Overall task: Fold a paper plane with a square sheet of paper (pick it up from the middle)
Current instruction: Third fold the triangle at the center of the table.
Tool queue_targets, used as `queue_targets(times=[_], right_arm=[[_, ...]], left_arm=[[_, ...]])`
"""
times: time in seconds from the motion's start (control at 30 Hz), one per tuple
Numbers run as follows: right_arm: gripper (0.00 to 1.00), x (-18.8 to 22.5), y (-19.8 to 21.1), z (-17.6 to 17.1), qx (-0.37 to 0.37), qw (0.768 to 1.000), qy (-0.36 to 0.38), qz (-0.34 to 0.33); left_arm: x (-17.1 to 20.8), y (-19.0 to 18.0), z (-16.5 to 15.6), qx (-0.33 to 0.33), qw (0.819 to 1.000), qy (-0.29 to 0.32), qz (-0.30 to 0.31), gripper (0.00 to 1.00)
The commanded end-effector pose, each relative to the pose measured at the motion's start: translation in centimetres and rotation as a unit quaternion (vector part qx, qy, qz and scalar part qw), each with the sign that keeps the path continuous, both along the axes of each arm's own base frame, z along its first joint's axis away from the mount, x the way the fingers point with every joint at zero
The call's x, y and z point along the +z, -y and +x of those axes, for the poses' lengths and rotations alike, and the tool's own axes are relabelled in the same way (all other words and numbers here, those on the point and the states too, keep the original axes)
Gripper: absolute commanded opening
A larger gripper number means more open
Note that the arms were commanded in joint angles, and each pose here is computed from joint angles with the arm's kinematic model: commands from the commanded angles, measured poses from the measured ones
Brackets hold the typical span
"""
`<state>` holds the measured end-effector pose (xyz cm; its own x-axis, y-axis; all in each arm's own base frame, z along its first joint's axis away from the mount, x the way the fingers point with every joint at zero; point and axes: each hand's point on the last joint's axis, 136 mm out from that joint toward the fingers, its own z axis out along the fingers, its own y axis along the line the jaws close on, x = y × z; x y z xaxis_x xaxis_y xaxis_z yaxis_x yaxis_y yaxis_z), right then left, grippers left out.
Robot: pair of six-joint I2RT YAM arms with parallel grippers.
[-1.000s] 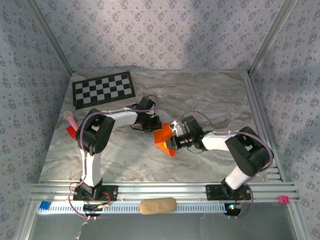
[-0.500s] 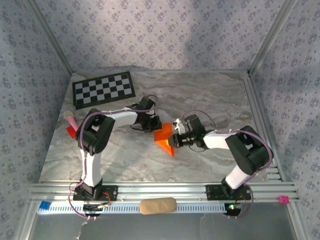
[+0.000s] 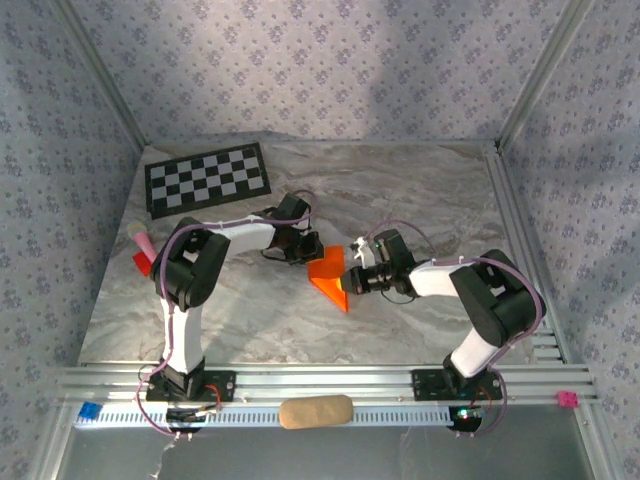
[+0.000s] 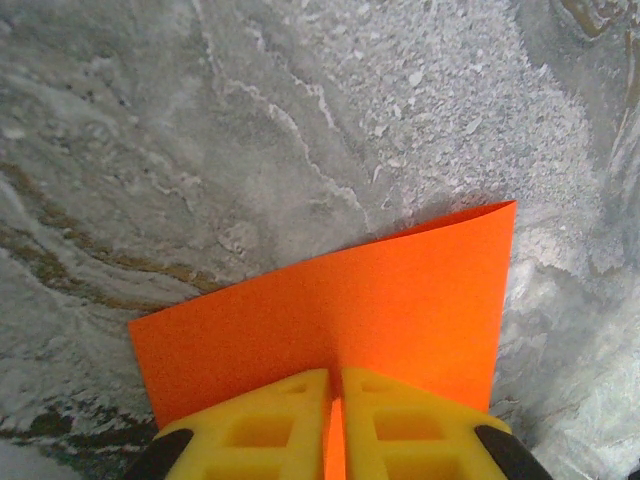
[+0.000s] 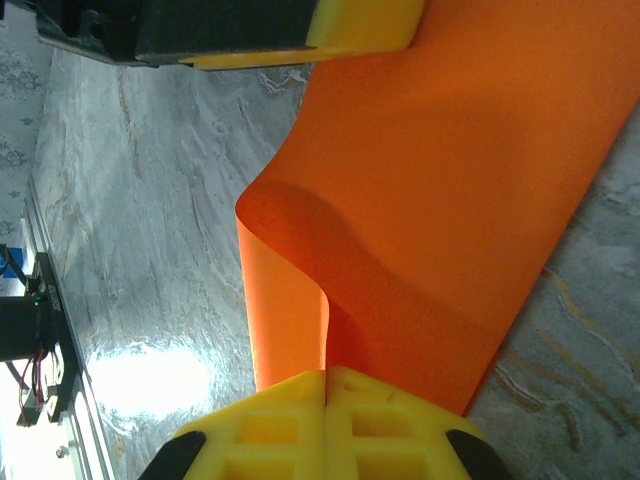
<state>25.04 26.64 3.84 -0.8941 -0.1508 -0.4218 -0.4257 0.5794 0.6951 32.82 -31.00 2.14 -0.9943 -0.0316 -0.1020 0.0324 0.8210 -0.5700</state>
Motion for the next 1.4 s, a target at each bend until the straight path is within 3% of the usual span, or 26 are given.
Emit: queue_targets(times=[0.0, 1.37], right_arm=[[0.0, -0.8, 0.3, -0.1, 0.003, 1.0, -0.003, -0.003], [0.0, -1.2, 0.3, 0.6, 0.009, 1.0, -0.013, -0.012]], left_arm=[[-1.6, -0.9, -1.7, -0.001, 0.999, -0.028, 0.031, 0.14], [-1.8, -1.2, -1.8, -0.001, 0.999, -0.026, 0.039, 0.14]])
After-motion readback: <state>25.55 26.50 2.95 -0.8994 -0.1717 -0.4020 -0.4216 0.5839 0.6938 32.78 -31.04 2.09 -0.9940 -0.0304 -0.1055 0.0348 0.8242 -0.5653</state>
